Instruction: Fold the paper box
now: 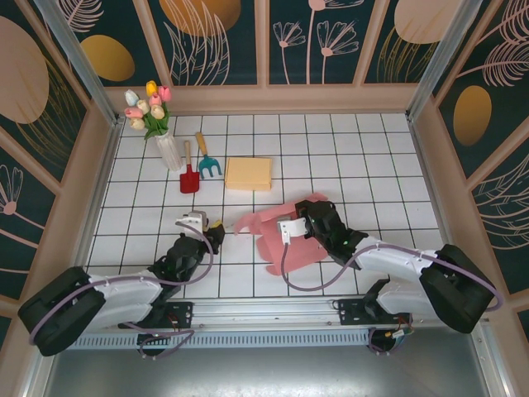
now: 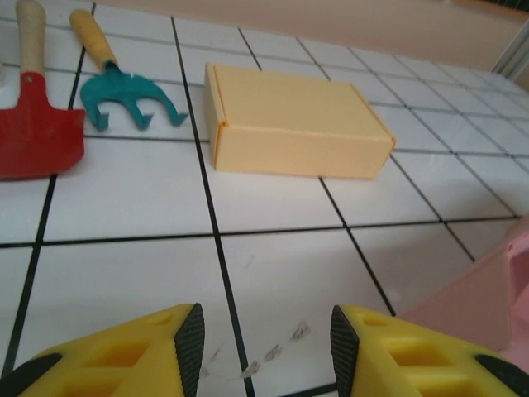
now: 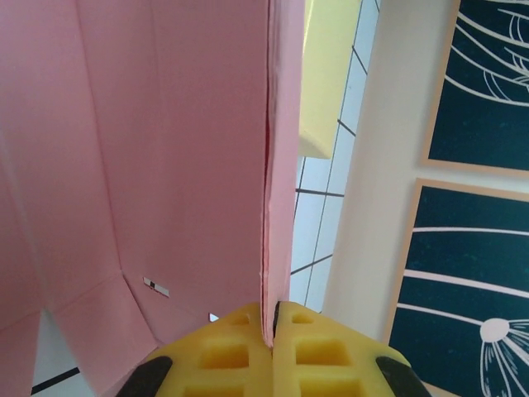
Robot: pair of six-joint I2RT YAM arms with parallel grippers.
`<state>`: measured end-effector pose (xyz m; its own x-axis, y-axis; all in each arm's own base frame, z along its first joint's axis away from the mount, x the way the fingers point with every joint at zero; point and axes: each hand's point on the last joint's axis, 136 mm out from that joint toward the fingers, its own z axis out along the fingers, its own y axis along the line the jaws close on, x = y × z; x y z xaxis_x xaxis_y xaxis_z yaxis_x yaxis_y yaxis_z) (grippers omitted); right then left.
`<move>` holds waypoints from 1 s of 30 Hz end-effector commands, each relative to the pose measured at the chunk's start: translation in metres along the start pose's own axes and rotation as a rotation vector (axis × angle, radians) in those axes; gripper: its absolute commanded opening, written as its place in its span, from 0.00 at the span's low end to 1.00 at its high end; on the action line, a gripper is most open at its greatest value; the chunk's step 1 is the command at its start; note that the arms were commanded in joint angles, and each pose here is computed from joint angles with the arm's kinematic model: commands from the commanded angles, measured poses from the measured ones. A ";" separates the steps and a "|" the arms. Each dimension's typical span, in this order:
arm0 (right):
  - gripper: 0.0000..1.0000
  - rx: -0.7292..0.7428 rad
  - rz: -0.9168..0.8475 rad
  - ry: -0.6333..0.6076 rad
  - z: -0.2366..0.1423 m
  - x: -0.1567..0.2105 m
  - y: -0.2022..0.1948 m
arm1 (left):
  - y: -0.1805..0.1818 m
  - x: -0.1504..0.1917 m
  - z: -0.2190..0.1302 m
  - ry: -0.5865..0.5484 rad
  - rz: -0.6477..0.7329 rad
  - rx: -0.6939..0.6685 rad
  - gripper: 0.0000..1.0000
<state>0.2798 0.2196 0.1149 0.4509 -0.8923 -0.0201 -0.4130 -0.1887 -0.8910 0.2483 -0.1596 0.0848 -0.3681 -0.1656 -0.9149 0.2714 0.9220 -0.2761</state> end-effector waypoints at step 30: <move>0.00 -0.176 -0.060 0.053 0.010 0.010 0.046 | -0.099 0.028 0.033 0.170 0.009 0.433 0.45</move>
<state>0.2876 0.2219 0.1122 0.4412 -0.8974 0.0097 -0.4047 -0.2085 -0.8904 0.2421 -0.2479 0.0601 -0.5076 -0.0298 -0.8611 0.5560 0.7521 -0.3538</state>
